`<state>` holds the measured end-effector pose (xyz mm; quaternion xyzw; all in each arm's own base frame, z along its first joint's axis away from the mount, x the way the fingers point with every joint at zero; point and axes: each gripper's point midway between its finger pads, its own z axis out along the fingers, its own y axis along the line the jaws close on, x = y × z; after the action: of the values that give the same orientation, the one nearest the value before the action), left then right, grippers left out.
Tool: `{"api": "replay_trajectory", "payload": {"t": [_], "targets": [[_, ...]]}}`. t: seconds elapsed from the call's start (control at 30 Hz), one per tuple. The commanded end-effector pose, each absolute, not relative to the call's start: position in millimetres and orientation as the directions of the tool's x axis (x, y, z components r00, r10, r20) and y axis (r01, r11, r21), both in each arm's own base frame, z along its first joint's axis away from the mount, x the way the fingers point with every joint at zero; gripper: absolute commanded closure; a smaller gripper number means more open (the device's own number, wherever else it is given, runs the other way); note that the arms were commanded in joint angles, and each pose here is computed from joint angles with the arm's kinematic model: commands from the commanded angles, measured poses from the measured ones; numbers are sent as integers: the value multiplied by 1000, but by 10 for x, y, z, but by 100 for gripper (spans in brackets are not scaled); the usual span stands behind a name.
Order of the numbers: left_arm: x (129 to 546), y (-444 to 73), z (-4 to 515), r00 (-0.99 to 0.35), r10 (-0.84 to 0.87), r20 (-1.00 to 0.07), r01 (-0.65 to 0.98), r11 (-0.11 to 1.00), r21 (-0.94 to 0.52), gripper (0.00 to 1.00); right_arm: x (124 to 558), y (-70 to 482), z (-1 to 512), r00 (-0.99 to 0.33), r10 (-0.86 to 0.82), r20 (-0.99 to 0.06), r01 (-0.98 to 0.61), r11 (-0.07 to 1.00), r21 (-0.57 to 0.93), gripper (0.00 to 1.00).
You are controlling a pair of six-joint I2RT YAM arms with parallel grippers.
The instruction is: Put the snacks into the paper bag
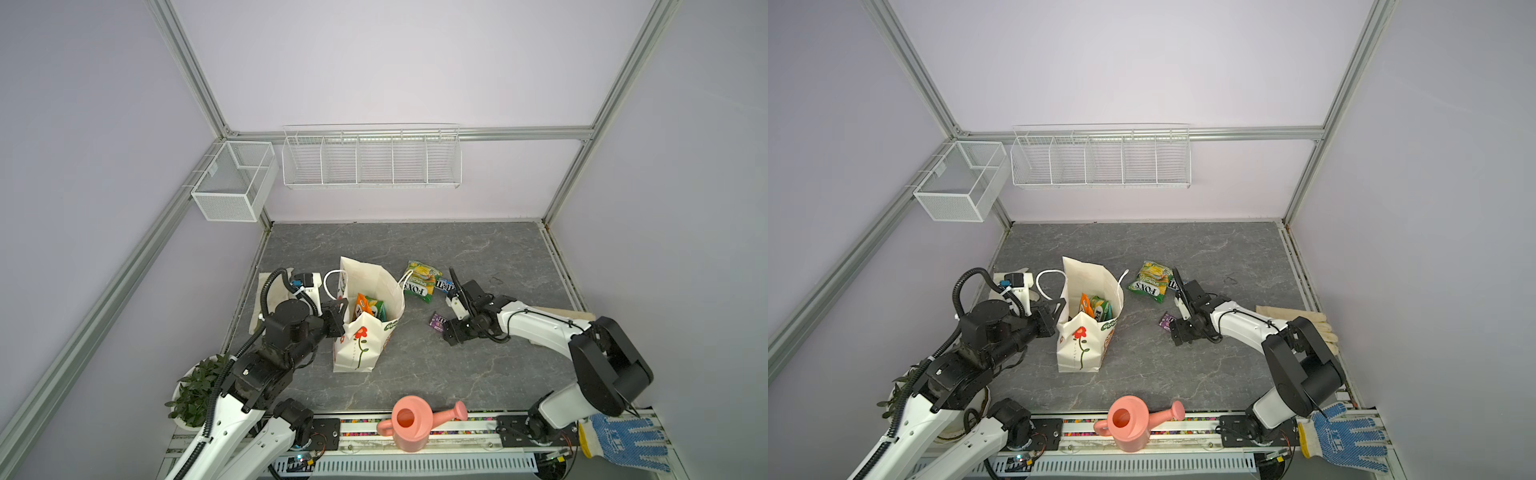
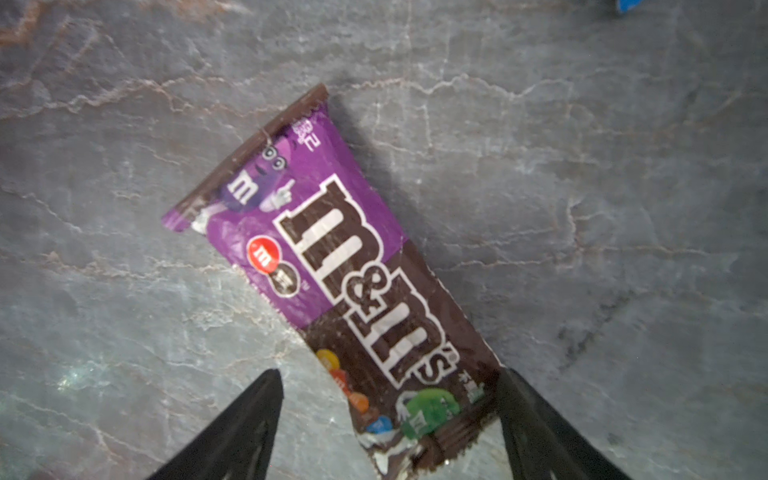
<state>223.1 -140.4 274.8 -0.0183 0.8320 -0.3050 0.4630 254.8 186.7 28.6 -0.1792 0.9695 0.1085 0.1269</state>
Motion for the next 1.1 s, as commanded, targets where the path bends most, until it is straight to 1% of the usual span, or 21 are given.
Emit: {"api": "replay_trajectory", "payload": {"t": [0.0, 0.3, 0.8, 0.97, 1.07], "targets": [[2237, -1411, 2665, -582, -300, -756, 248, 820, -516, 100, 2574, 1810, 274, -909, -316, -270, -361, 922, 137, 16], [2235, -1420, 2621, -588, -302, -750, 245, 817, -522, 100, 2531, 1845, 210, -913, -318, -256, -364, 917, 160, 20], [2222, -1411, 2625, -588, -304, -750, 245, 817, -523, 100, 2626, 1738, 200, -911, -316, -264, -344, 937, 68, 15], [2210, -1399, 2626, -586, -305, -750, 243, 817, -522, 100, 2615, 1783, 177, -905, -344, -251, -369, 928, 58, 16], [2206, -1393, 2627, -585, -309, -750, 241, 816, -525, 100, 2590, 1846, 160, -902, -354, -248, -384, 919, 84, 18]]}}
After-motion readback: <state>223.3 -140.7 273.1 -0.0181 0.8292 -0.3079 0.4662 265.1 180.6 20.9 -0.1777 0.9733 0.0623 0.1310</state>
